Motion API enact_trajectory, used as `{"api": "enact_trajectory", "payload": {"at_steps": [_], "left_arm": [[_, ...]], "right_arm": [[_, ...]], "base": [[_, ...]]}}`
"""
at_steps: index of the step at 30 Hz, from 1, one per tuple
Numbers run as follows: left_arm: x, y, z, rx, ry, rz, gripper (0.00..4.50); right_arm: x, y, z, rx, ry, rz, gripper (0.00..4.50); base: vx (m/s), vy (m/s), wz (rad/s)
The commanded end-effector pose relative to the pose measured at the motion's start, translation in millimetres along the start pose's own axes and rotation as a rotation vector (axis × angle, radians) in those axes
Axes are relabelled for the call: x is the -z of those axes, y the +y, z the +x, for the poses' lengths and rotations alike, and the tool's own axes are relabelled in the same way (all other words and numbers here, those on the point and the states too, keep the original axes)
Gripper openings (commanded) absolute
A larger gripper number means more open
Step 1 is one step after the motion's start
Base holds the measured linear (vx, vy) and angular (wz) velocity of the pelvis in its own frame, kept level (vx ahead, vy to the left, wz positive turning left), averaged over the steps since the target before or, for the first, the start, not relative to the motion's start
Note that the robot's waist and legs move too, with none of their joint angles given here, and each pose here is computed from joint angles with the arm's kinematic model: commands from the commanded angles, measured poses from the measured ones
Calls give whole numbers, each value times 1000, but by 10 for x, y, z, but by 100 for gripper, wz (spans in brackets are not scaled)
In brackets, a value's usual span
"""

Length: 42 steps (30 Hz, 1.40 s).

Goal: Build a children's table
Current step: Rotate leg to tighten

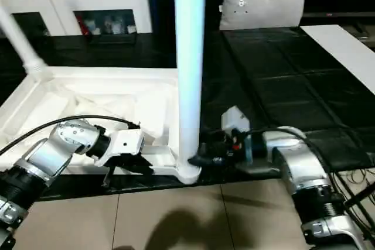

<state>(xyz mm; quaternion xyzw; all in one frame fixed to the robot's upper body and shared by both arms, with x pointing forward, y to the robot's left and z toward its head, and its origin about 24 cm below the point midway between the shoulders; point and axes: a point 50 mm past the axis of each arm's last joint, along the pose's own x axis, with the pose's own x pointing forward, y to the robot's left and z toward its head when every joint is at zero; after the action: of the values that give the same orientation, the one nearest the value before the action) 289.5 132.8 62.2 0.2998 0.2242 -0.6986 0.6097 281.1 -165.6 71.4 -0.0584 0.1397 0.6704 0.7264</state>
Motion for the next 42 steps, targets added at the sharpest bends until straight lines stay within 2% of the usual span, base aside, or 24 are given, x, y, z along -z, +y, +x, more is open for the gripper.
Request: {"api": "enact_trajectory", "payload": {"at_steps": [1, 9, 11, 18, 20, 21, 24, 28, 31, 32, 33, 36, 37, 39, 42], "left_arm": [[-36, -44, 87, 89, 19, 48, 0], [-44, -35, 92, 97, 4, 52, 0], [-41, -38, 91, 98, 0, 47, 0], [-58, -14, 86, 14, -100, -84, 0], [-81, 5, 93, -46, -138, -149, 0], [-82, 6, 94, -49, -139, -153, 0], [-132, 68, 134, -159, -173, -246, 0], [-236, 179, 233, -311, -214, -351, 0], [-364, 321, 348, -475, -256, -436, 0], [-418, 377, 387, -533, -276, -463, 0], [-437, 400, 397, -559, -281, -473, 0], [-528, 472, 436, -623, -297, -477, 0], [-546, 481, 438, -629, -288, -463, 0], [-549, 480, 439, -624, -282, -456, 0], [-494, 472, 398, -622, -250, -438, 0]], "right_arm": [[-49, -9, 19, -32, 3, -18, 272], [-14, 18, 59, -95, 5, 14, 208], [-14, 20, 60, -98, 5, 15, 203], [-7, 1, 101, -17, -33, 55, 192], [16, -104, 183, 154, -31, 96, 191], [16, -110, 187, 162, -32, 100, 191], [27, -265, 315, 396, -59, 195, 191], [75, -398, 505, 678, -30, 282, 191], [88, -477, 679, 854, -76, 341, 191], [67, -502, 726, 897, -120, 354, 191], [54, -513, 742, 911, -144, 364, 261], [13, -551, 766, 950, -176, 345, 263], [3, -554, 752, 951, -185, 338, 289], [0, -553, 742, 946, -193, 339, 308], [-28, -514, 654, 893, -212, 275, 320]], "base": [[0, 0, 0], [0, 0, 0], [0, 0, 0], [0, 0, 0], [0, 0, 0], [0, 0, 0], [0, 0, 0], [0, 0, 0], [0, 0, 0], [0, 0, 0], [0, 0, 0], [0, 0, 0], [0, 0, 0], [0, 0, 0], [0, 0, 0]]}}
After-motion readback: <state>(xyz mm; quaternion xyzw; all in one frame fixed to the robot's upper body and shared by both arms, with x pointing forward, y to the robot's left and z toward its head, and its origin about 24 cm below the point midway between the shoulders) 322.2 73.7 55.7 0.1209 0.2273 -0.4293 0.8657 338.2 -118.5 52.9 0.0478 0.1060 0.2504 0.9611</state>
